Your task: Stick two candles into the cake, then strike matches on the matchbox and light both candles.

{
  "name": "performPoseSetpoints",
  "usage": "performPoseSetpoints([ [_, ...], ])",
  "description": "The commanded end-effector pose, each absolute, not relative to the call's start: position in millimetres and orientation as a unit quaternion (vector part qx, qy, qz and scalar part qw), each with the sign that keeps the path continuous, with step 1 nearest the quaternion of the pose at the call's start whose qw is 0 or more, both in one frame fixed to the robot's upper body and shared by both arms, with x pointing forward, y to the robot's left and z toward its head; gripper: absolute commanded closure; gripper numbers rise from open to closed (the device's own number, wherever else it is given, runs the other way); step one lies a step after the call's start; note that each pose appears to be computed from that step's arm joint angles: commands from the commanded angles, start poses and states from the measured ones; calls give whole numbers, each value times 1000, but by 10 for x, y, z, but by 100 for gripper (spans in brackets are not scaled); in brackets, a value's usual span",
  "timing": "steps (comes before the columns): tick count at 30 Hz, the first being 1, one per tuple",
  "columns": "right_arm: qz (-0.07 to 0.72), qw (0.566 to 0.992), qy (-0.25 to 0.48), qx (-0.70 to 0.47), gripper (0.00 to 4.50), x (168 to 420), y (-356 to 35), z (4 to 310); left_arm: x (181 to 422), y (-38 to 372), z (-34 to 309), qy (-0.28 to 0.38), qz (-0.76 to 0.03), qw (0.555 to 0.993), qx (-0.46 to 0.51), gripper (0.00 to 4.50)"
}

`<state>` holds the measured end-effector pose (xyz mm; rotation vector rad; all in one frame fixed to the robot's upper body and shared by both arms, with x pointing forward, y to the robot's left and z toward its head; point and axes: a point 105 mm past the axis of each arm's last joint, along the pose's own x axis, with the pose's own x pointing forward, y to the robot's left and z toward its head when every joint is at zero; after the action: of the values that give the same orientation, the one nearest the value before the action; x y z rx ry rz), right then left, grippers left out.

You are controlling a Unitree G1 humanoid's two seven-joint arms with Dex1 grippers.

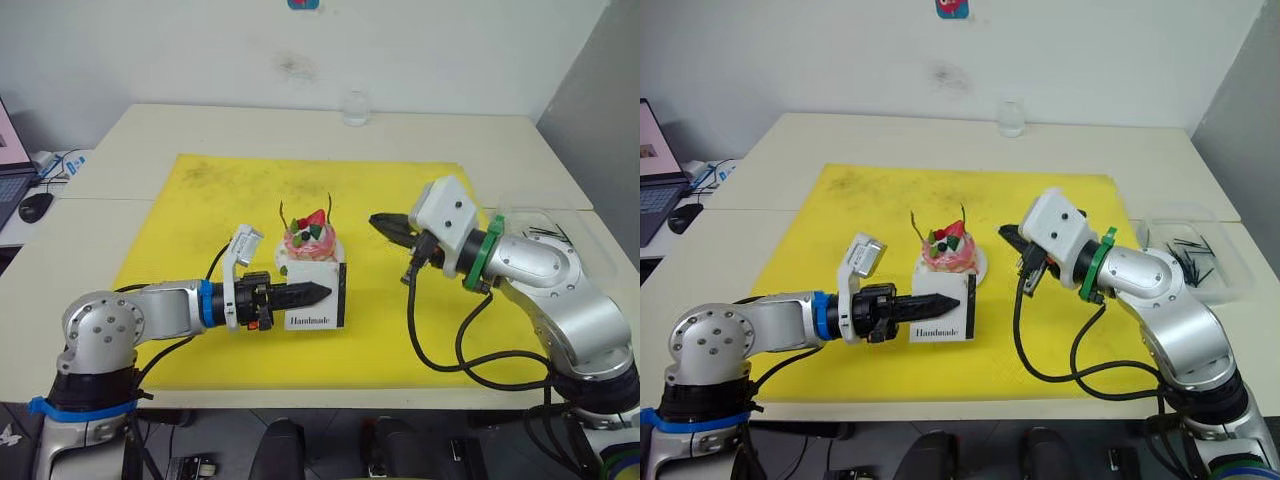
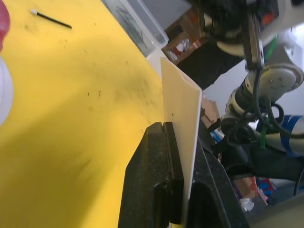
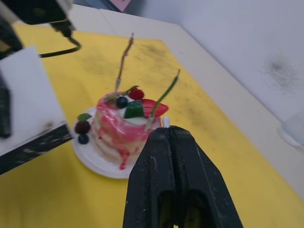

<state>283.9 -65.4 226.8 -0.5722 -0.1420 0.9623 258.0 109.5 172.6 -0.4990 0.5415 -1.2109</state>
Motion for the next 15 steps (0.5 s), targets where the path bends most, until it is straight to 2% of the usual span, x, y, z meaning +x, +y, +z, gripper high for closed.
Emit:
performPoseSetpoints([
  [1,489,822,-86,-279,449,2660,-619,2369,2614,1067,1820,235,-570,754,-226,450],
  [6,525,798,-60,-290,449,2521,-569,2236,2643,1031,1863,231,-577,752,-219,450],
  [15,549,780,-31,-298,449,2459,-476,2043,2634,999,1887,228,-584,752,-206,450],
])
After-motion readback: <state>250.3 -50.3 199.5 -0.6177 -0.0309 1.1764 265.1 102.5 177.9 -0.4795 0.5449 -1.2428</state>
